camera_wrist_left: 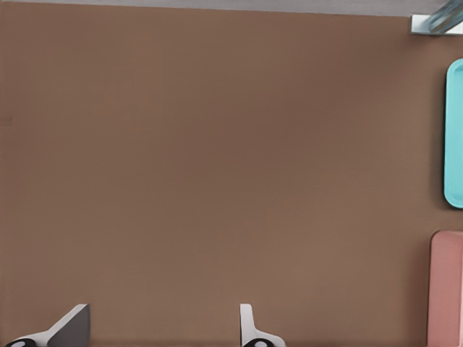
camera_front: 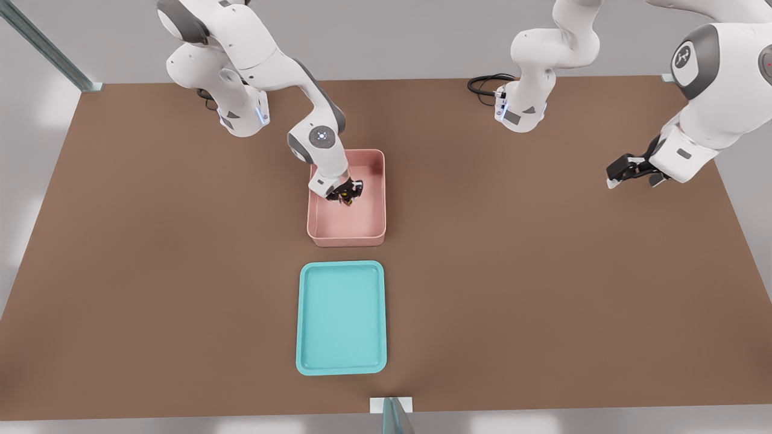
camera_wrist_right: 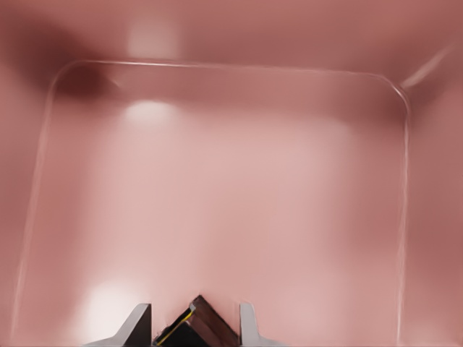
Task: The left arm remains still, and the right arm places the button from the box into the tray
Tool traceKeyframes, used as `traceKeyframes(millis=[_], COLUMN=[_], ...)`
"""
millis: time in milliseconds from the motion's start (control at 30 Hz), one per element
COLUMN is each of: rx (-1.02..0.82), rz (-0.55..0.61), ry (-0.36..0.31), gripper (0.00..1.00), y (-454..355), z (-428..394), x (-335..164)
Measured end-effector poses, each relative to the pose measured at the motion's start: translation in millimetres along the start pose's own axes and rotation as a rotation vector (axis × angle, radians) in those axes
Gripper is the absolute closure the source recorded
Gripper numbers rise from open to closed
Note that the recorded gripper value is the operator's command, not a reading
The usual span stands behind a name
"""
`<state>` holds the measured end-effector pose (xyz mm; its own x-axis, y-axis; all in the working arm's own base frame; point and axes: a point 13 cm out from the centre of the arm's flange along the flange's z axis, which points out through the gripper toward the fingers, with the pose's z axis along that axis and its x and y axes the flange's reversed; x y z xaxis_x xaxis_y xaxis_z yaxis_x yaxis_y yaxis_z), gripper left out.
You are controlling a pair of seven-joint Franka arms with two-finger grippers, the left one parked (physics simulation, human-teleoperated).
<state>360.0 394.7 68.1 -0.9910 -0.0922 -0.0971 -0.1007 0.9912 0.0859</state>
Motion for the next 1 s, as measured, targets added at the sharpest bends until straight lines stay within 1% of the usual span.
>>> traceKeyframes(millis=[200,233,267,467,500,567,600,667,767,833,900,967,1000], rx=[0.022,0.023,0.022,0.008,-0.011,-0.06,-0.075,-0.058,-0.008,-0.003,-0.021,-0.04,-0.043], rz=[-0.018,-0.021,-0.023,-0.028,-0.024,-0.008,0.004,0.041,0.127,0.15,0.137,0.117,0.114], ry=[0.025,0.026,0.026,0.014,-0.003,-0.05,-0.063,-0.063,-0.068,-0.075,-0.067,-0.058,-0.051], gripper=[0.43,0.51,0.57,0.55,0.55,0.54,0.54,0.54,0.54,0.54,0.54,0.54,0.53], y=[-12.1,-12.8,-12.9,-4.9,7.4,46.6,61.6,54.3,-9.7,-32.2,-21.5,-13.0,-22.3], z=[7.8,7.8,7.3,-1.1,-16.3,-64.7,-85.4,-100.2,-96.8,-87.3,-59.6,-28.2,-14.3], x=[14.2,15.4,15.7,7.2,-5.9,-55.2,-81.2,-124.1,-213.0,-266.5,-298.4,-318.2,-325.2])
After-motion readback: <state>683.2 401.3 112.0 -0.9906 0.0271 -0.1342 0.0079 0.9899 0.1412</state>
